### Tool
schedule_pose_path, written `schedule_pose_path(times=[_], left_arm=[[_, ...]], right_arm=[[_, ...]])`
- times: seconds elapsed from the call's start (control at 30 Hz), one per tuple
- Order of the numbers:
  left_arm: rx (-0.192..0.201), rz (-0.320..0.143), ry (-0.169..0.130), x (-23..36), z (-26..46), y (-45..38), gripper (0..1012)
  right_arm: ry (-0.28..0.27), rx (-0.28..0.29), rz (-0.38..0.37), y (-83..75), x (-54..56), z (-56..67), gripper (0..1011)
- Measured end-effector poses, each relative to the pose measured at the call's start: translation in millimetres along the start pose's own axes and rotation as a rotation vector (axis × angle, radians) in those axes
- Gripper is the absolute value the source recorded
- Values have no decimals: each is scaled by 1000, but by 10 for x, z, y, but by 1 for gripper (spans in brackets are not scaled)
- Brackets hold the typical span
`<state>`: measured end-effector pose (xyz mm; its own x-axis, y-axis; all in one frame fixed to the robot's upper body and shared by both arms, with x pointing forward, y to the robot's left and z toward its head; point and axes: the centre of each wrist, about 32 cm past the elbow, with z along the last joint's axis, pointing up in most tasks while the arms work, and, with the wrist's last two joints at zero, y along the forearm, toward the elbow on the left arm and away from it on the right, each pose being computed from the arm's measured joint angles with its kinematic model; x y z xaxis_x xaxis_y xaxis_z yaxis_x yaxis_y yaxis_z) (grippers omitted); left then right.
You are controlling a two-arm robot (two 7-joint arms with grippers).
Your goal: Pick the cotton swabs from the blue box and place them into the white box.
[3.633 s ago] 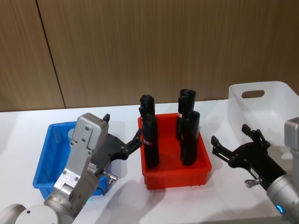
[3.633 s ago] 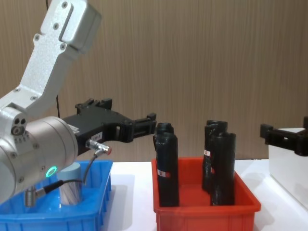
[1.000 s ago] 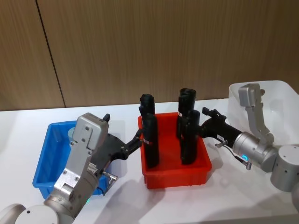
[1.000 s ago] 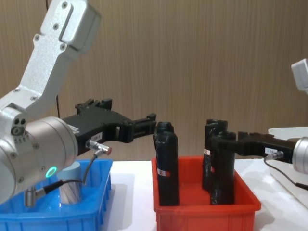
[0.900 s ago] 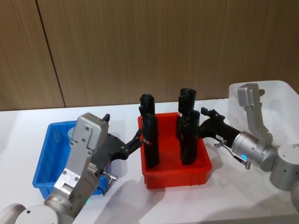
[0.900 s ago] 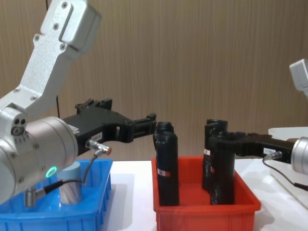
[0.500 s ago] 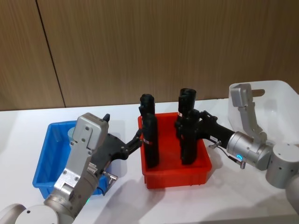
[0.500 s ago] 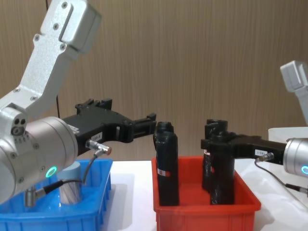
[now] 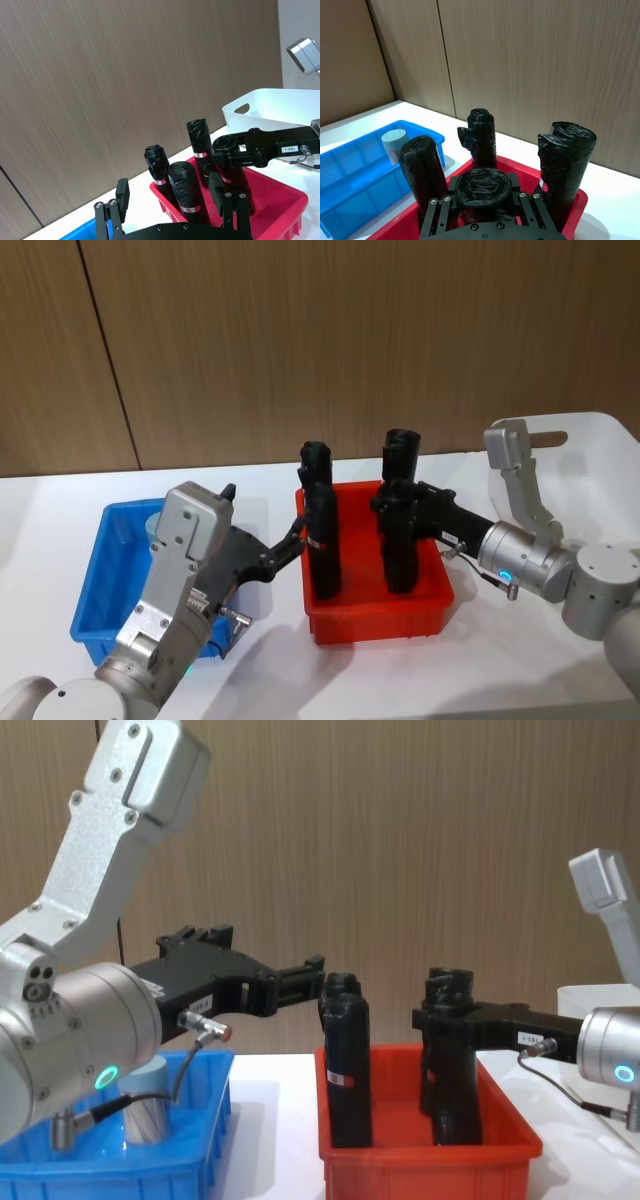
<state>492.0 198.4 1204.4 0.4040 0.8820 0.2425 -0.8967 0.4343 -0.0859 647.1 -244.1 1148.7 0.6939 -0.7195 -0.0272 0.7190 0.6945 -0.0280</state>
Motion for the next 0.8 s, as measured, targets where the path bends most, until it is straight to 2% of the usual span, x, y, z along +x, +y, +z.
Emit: schedule_pose_path(times=[0.27,0.5,0.63,0.8], left_arm=[[0,0,0,0,0,0,1004],[0,0,0,0,0,0,1004],[0,0,0,0,0,0,1004],[0,0,0,0,0,0,1004]], right_arm=[[1,8,1,12,5,7,517],[-7,31,-7,7,-8,68,476],[-16,49,-17,-15,-21,131,453],[-37,80,-37,-63,-47,274,419]])
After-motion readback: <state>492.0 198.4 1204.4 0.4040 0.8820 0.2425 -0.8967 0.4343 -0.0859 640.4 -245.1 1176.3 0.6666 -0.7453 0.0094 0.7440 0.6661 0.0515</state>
